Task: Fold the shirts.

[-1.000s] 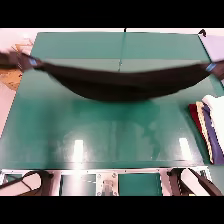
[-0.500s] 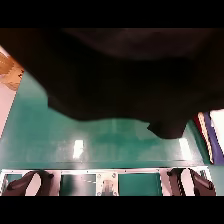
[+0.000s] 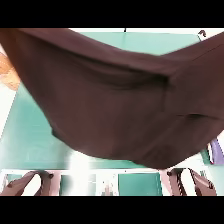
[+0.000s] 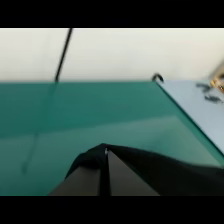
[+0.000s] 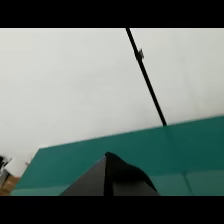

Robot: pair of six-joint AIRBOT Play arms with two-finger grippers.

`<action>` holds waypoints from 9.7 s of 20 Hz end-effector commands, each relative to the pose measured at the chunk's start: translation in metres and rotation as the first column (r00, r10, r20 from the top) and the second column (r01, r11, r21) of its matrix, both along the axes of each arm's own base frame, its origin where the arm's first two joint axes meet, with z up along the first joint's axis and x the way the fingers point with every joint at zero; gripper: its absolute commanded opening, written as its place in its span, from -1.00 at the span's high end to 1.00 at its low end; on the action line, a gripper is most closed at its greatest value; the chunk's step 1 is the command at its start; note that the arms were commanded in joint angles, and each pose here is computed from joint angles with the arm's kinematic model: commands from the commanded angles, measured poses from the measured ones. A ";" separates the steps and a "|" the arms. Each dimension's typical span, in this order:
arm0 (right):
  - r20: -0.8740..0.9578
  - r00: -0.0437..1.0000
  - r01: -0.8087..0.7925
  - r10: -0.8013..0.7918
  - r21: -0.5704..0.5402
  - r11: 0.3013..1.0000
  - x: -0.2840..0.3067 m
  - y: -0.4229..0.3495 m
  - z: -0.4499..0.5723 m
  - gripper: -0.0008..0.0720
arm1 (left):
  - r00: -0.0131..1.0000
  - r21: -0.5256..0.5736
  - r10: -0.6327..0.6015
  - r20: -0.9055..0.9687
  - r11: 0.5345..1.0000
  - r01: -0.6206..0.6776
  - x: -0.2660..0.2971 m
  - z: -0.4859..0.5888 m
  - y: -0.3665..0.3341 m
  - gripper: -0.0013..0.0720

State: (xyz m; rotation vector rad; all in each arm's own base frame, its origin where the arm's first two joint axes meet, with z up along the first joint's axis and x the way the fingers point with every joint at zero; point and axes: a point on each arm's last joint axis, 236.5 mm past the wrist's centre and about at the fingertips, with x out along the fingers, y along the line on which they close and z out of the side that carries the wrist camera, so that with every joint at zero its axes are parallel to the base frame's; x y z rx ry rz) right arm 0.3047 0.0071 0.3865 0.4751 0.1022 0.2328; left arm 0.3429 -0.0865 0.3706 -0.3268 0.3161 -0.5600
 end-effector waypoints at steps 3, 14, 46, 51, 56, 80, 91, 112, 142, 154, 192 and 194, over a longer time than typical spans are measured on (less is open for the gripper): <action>-0.325 0.944 0.002 0.051 0.159 0.987 0.091 -0.033 -0.203 0.93 | 0.932 -0.033 -0.067 -0.356 0.998 0.059 0.093 -0.200 -0.026 0.90; -0.469 0.847 -0.005 0.249 0.462 0.887 0.270 -0.069 -0.359 0.93 | 0.869 -0.163 0.073 -0.490 0.971 -0.174 0.218 -0.335 0.001 0.90; -0.858 0.455 -0.192 0.237 0.166 0.967 0.197 -0.073 -0.457 0.94 | 0.706 0.157 0.020 -0.708 0.979 0.130 0.141 -0.442 0.011 0.90; -0.856 0.464 -0.196 0.228 0.152 0.969 0.202 -0.066 -0.457 0.93 | 0.678 0.155 0.033 -0.734 0.980 0.121 0.136 -0.446 0.013 0.90; -0.866 0.453 -0.162 0.214 0.157 0.974 0.202 -0.066 -0.459 0.90 | 0.687 0.158 0.066 -0.724 0.985 0.071 0.144 -0.444 0.017 0.07; -0.981 0.194 0.314 -0.015 0.048 0.948 -0.101 -0.080 -0.441 0.34 | 0.420 0.060 0.146 -0.896 0.976 -0.210 -0.105 -0.415 0.025 -0.43; -0.958 0.245 0.408 0.147 0.239 0.881 -0.104 -0.025 -0.496 0.06 | 0.546 -0.066 0.237 -0.803 0.876 -0.477 -0.067 -0.459 -0.014 -0.43; -0.881 0.354 0.319 0.313 0.429 0.845 -0.076 0.014 -0.486 0.93 | 0.486 -0.096 0.159 -0.859 0.884 -0.457 -0.060 -0.471 -0.034 0.90; -0.837 0.493 0.159 0.236 0.354 0.922 0.130 -0.032 -0.411 0.93 | 0.539 0.067 0.132 -0.832 0.988 -0.139 0.115 -0.409 -0.007 0.90; -0.870 0.417 0.015 0.264 0.297 0.955 0.160 -0.118 -0.439 -0.67 | 0.651 0.046 0.152 -0.744 0.983 -0.178 0.206 -0.359 0.037 -0.98; -0.748 0.394 -0.521 0.534 0.298 0.800 0.115 0.065 -0.212 0.93 | 0.659 -0.130 -0.356 -0.662 0.921 0.367 0.076 -0.442 -0.413 0.90; -0.749 0.388 -0.528 0.537 0.297 0.796 0.115 0.070 -0.212 0.93 | 0.636 -0.162 -0.376 -0.673 0.915 0.369 0.074 -0.443 -0.420 0.90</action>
